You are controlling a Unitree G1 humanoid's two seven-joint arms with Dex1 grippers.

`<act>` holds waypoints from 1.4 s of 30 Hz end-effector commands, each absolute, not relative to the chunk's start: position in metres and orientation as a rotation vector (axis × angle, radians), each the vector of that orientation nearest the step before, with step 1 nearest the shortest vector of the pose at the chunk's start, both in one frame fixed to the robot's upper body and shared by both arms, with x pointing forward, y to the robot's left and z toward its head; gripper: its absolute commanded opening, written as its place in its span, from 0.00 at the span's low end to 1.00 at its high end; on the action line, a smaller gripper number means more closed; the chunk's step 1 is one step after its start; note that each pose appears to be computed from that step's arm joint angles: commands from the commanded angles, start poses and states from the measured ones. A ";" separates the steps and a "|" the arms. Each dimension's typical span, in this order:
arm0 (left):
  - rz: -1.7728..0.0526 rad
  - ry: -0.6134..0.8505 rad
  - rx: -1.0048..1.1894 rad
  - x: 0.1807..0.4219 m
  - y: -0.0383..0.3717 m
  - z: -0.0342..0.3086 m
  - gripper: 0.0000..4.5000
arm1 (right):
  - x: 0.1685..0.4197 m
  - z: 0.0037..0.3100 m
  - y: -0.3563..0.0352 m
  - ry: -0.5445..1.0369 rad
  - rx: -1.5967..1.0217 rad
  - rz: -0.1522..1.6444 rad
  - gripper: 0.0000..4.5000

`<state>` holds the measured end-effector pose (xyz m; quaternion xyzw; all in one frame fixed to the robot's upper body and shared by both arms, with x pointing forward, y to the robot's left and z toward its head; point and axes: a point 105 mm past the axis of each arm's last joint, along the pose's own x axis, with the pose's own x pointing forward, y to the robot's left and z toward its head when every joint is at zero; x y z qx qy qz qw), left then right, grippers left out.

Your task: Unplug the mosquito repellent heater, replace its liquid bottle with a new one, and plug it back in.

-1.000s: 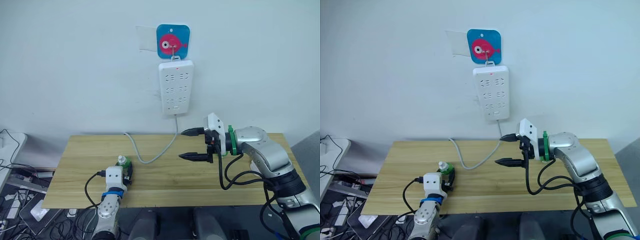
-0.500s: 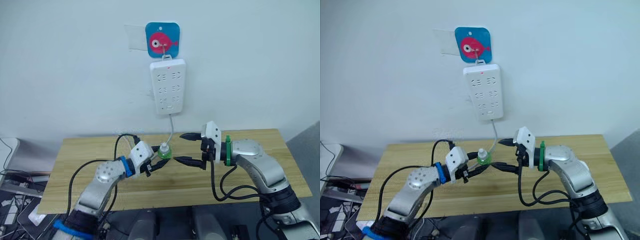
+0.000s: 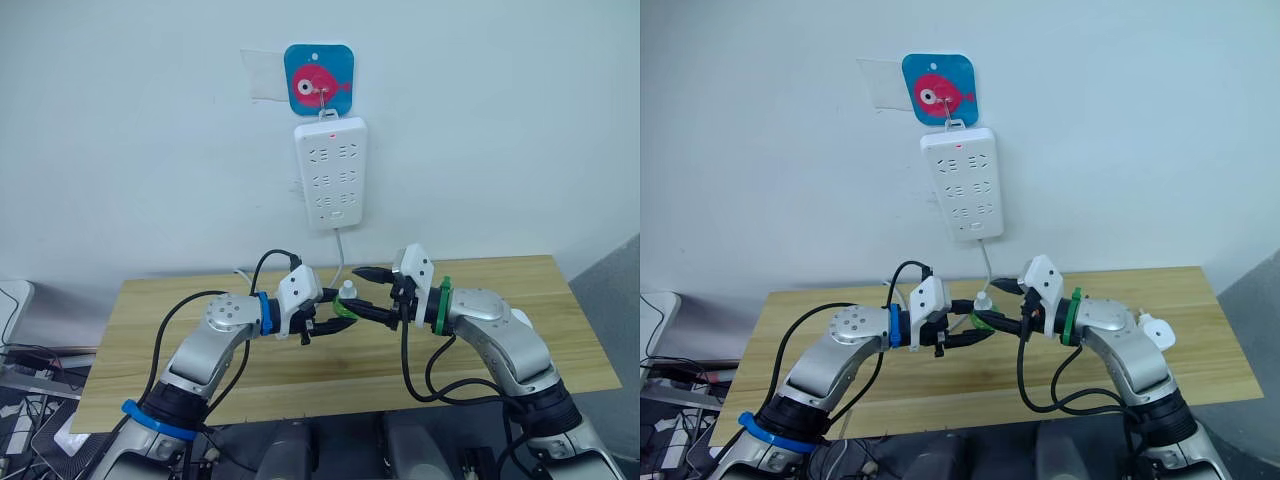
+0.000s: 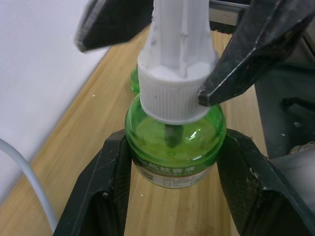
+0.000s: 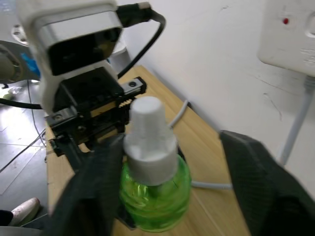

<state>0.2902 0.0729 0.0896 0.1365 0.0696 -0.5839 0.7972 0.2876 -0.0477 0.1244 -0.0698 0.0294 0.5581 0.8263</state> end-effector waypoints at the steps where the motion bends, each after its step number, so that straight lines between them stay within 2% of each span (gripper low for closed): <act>1: -1.268 0.102 0.274 0.289 0.070 0.101 0.48 | 0.285 0.133 -0.050 0.021 -0.158 1.197 0.38; 3: -1.264 0.101 0.270 0.288 0.070 0.101 0.48 | 0.281 0.133 -0.047 0.029 -0.159 1.237 0.23; 9: -1.323 0.092 0.266 0.276 0.068 0.103 0.48 | 0.270 0.142 -0.043 0.036 -0.169 1.404 0.23; 15: -1.603 0.116 0.379 0.241 0.070 0.094 0.48 | 0.258 0.150 -0.046 0.065 -0.318 1.798 0.23; 18: -1.682 0.087 0.493 0.239 0.076 0.088 0.48 | 0.260 0.149 -0.048 0.068 -0.397 1.907 0.23; 23: -1.669 0.049 0.522 0.249 0.079 0.091 0.48 | 0.263 0.154 -0.047 0.053 -0.412 1.959 0.23; 24: -1.663 0.048 0.521 0.251 0.079 0.091 0.48 | 0.264 0.157 -0.049 0.055 -0.404 1.953 0.39; 30: -1.600 0.047 0.490 0.259 0.081 0.092 0.48 | 0.276 0.157 -0.076 0.100 -0.384 1.764 0.87; 32: -1.576 0.047 0.476 0.262 0.082 0.093 0.48 | 0.277 0.155 -0.086 0.114 -0.366 1.688 1.00; 35: -1.517 0.046 0.430 0.268 0.081 0.095 0.48 | 0.276 0.152 -0.091 0.097 -0.346 1.539 1.00; 39: -1.422 0.038 0.357 0.281 0.077 0.100 0.48 | 0.277 0.152 -0.077 0.033 -0.294 1.326 1.00; 42: -1.388 0.038 0.311 0.285 0.075 0.103 0.48 | 0.275 0.151 -0.064 0.022 -0.241 1.260 1.00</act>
